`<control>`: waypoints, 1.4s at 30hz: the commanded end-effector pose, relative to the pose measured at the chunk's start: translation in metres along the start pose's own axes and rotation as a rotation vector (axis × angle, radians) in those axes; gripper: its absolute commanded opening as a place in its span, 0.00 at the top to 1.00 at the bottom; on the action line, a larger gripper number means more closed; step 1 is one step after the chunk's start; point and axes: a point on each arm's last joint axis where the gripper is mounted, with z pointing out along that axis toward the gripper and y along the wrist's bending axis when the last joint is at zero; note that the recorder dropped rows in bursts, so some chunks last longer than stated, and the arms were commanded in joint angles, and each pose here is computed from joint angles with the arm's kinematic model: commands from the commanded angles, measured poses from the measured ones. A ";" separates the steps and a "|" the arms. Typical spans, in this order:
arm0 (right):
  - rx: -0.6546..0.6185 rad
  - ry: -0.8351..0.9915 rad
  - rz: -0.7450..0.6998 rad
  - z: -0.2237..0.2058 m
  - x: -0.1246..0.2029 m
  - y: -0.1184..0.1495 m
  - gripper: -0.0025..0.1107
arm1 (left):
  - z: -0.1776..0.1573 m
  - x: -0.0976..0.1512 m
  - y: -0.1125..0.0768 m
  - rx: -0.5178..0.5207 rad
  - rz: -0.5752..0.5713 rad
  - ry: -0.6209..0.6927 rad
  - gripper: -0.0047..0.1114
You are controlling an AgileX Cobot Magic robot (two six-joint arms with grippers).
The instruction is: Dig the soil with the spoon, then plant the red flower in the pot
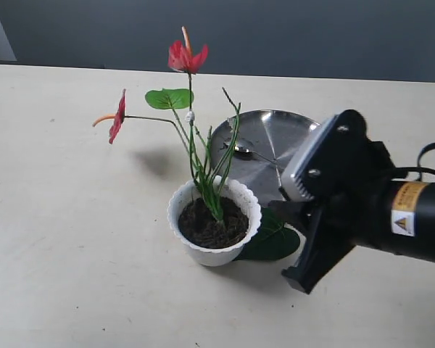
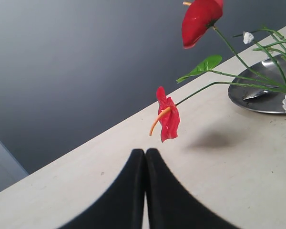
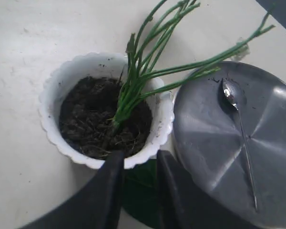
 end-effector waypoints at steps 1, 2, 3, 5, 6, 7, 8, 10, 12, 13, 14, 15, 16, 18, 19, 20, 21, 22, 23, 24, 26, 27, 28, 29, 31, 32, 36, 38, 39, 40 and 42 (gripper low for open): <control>0.019 -0.106 0.132 -0.042 0.001 0.000 0.77 | 0.000 -0.002 0.000 0.005 -0.013 -0.019 0.95; 0.020 -0.123 0.162 -0.049 0.001 0.000 0.77 | 0.000 -0.002 0.000 0.005 -0.013 -0.019 0.95; 0.020 -0.146 0.218 -0.062 0.001 0.000 0.77 | 0.000 -0.002 0.000 0.005 -0.013 -0.019 0.95; 0.011 -0.139 0.331 -0.075 0.005 0.002 0.77 | 0.000 -0.002 0.000 0.005 -0.013 -0.019 0.95; 0.002 -0.130 0.418 -0.082 0.009 0.003 0.76 | 0.000 -0.002 0.000 0.005 -0.013 -0.019 0.95; -0.014 -0.131 0.545 -0.089 0.011 0.004 0.76 | 0.000 -0.002 0.000 0.005 -0.013 -0.019 0.95; -0.016 -0.135 0.621 -0.095 0.013 0.004 0.76 | 0.000 -0.002 0.000 0.005 -0.013 -0.019 0.95; 0.022 -0.184 0.559 -0.107 0.015 0.002 0.76 | 0.000 -0.002 0.000 0.005 -0.013 -0.019 0.95; 0.051 -0.207 0.514 -0.114 0.016 0.000 0.76 | 0.000 -0.002 0.000 0.005 -0.013 -0.019 0.95; 0.067 -0.209 0.491 -0.117 0.018 -0.001 0.76 | 0.000 -0.002 0.000 0.005 -0.013 -0.019 0.95; 0.078 -0.208 0.478 -0.119 0.019 -0.002 0.76 | 0.000 -0.002 0.000 0.005 -0.013 -0.019 0.95; 0.084 -0.215 0.470 -0.121 0.020 -0.002 0.76 | 0.000 -0.002 0.000 0.005 -0.013 -0.019 0.95; 0.083 -0.225 0.471 -0.123 0.020 -0.002 0.76 | 0.000 -0.002 0.000 0.005 -0.013 -0.019 0.95; 0.084 -0.231 0.472 -0.125 0.021 -0.002 0.76 | -0.001 -0.002 0.000 0.005 -0.013 -0.021 0.95; 0.084 -0.233 0.472 -0.125 0.021 -0.002 0.76 | -0.001 -0.002 0.000 0.005 -0.013 -0.021 0.95; 0.082 -0.232 0.476 -0.125 0.021 -0.002 0.76 | -0.001 -0.002 0.000 0.005 -0.013 -0.021 0.95; 0.071 -0.232 0.491 -0.125 0.020 -0.001 0.76 | -0.001 -0.002 0.000 0.005 -0.013 -0.021 0.95; 0.057 -0.232 0.511 -0.125 0.020 0.000 0.76 | -0.001 -0.002 0.000 0.005 -0.013 -0.021 0.95; 0.046 -0.236 0.527 -0.125 0.020 0.001 0.76 | -0.001 -0.002 0.000 0.005 -0.013 -0.021 0.95; 0.041 -0.238 0.533 -0.125 0.020 0.001 0.76 | -0.001 -0.002 0.000 0.005 -0.013 -0.021 0.95; 0.047 -0.243 0.525 -0.126 0.020 0.001 0.76 | -0.001 -0.002 0.000 0.005 -0.013 -0.021 0.95; 0.060 -0.246 0.505 -0.126 0.019 0.000 0.76 | -0.001 -0.002 0.000 0.005 -0.013 -0.021 0.95; 0.073 -0.249 0.486 -0.126 0.019 -0.001 0.76 | -0.001 -0.002 0.000 0.005 -0.013 -0.021 0.95; 0.084 -0.260 0.478 -0.126 0.019 -0.002 0.76 | -0.001 -0.002 0.000 0.005 -0.013 -0.021 0.95; 0.106 -0.280 0.462 -0.127 0.017 -0.004 0.76 | -0.001 -0.002 0.000 0.005 -0.013 -0.021 0.95; 0.122 -0.285 0.450 -0.127 0.017 -0.006 0.76 | -0.001 -0.002 0.000 0.005 -0.013 -0.021 0.95; 0.203 -0.291 0.449 -0.128 0.018 -0.013 0.76 | -0.001 -0.002 0.000 0.005 -0.013 -0.021 0.95; 0.229 -0.294 0.471 -0.129 0.020 -0.015 0.76 | -0.001 -0.002 0.000 0.005 -0.013 -0.021 0.95; 0.233 -0.300 0.464 -0.130 0.023 -0.014 0.76 | -0.001 -0.002 0.000 0.005 -0.013 -0.021 0.95; 0.232 -0.314 0.455 -0.130 0.028 -0.013 0.76 | -0.001 -0.002 0.000 0.005 -0.013 -0.021 0.95; 0.218 -0.348 0.462 -0.131 0.040 -0.008 0.76 | -0.001 -0.002 0.000 0.005 -0.013 -0.021 0.95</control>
